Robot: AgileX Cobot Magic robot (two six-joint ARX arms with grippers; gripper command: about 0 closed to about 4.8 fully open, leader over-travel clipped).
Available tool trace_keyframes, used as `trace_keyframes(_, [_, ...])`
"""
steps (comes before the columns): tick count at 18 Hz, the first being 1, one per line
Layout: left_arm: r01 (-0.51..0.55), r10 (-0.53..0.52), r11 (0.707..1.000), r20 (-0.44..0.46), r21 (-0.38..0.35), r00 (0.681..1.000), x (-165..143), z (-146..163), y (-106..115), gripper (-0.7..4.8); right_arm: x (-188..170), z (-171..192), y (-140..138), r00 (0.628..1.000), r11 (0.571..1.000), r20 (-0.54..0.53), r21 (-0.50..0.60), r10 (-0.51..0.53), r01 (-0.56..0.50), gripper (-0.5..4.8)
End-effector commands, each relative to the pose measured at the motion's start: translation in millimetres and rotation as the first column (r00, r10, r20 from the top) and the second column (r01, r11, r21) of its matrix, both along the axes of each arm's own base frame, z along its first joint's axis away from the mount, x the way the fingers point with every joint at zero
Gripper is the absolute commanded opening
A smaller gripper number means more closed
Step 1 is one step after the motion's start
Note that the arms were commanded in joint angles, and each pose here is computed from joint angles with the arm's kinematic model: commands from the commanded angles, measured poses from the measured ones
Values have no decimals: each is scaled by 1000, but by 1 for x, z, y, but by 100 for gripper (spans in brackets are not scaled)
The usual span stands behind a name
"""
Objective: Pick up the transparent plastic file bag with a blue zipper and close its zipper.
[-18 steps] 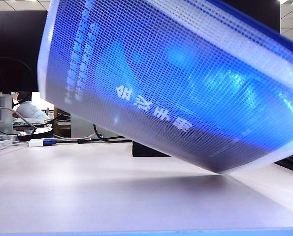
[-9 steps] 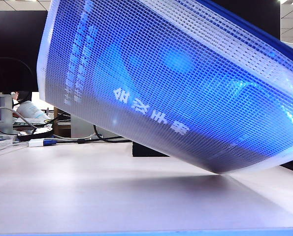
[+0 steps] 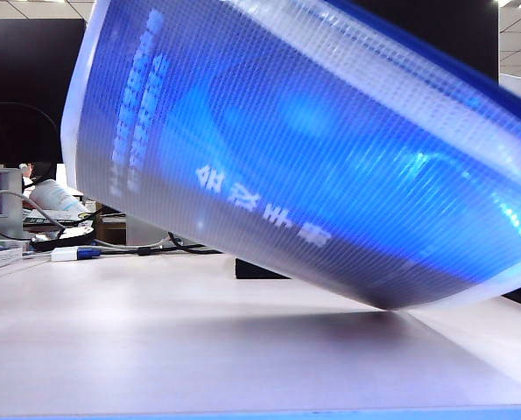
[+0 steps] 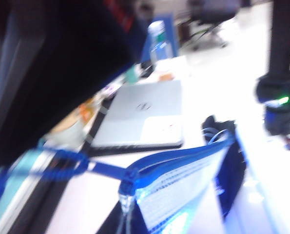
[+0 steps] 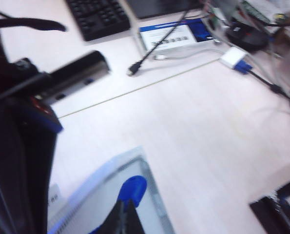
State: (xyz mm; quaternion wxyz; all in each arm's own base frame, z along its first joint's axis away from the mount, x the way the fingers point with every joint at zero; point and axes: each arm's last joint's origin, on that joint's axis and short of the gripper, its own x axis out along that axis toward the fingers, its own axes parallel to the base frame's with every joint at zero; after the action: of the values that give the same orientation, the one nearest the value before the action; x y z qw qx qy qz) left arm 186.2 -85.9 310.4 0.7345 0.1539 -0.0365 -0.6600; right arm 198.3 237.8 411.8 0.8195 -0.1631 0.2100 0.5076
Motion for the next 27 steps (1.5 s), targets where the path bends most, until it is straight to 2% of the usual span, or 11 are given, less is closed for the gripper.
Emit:
trace_keyframes(1, [-175, 173, 983, 28, 57, 984, 5, -1, 1, -6, -9, 16, -13, 998, 999, 53, 33, -32, 30, -1])
trace_keyframes(4, [-294, 289, 952, 62, 84, 955, 9, -1, 3, -6, -25, 25, -33, 998, 999, 45, 8, -50, 50, -1])
trace_keyframes(10, [-306, 304, 952, 105, 8, 947, 11, 9, 2, -6, -28, 2, -40, 992, 978, -23, -174, -123, 118, -1])
trace_keyframes(14, [-345, 341, 938, 108, 18, 934, 12, 9, 3, -6, -29, -19, -53, 953, 863, 31, -414, -302, 288, -1])
trace_keyframes(15, [-382, 376, 924, 112, 32, 920, 13, 8, 3, -6, -30, -21, -57, 937, 836, 18, -446, -349, 320, -1])
trace_keyframes(17, [-520, 511, 851, 118, 74, 852, 18, 5, 11, -6, -31, -26, -67, 889, 735, 65, -537, -454, 414, -1])
trace_keyframes(20, [-664, 659, 739, 84, 112, 748, 27, 1, 45, -6, -24, -24, -92, 806, 642, 76, -562, -587, 521, -1])
trace_keyframes(23, [-704, 706, 695, 46, 148, 707, 27, -4, 61, -6, -12, -23, -112, 738, 584, 82, -556, -669, 591, -1])
trace_keyframes(24, [-671, 675, 729, 22, 139, 738, 26, -5, 65, -6, -9, -23, -116, 728, 586, 66, -546, -682, 598, -1])
trace_keyframes(25, [-607, 611, 787, -3, 112, 792, 25, -4, 65, -6, -5, -22, -117, 734, 622, 20, -515, -678, 589, -1])
trace_keyframes(27, [-576, 580, 811, -13, 102, 814, 24, -4, 64, -6, -1, -19, -111, 775, 718, -60, -429, -629, 549, 0])
